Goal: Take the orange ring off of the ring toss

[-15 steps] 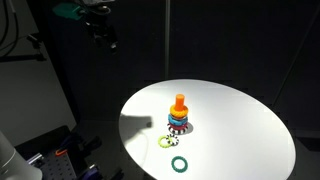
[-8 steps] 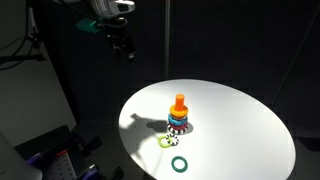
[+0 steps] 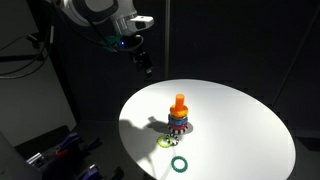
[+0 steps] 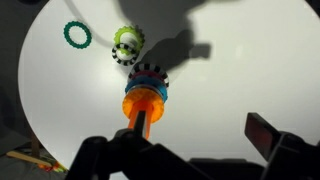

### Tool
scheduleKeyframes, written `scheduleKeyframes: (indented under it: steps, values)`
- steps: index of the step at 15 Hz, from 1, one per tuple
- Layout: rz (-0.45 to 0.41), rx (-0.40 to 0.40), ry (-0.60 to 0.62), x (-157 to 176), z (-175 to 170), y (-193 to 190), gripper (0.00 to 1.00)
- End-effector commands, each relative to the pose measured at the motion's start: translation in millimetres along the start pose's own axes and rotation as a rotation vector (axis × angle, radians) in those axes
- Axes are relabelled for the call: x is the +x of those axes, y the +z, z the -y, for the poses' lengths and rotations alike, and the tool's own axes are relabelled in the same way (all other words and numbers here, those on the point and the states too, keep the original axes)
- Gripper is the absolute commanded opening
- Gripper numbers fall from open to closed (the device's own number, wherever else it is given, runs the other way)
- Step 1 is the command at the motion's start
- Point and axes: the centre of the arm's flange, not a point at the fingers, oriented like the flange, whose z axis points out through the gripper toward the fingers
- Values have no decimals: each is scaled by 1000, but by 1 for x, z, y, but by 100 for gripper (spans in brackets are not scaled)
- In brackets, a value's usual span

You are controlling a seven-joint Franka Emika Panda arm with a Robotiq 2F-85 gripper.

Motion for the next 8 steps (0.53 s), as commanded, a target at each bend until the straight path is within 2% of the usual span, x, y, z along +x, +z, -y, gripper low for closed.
scheduleKeyframes:
  steps: [1,5,8]
  values:
    - [-23,-61,85,15,-14,27,100]
    - [-43,-101,153,21,-31,52,100]
    - [-45,-94,188,24,-38,65,100]
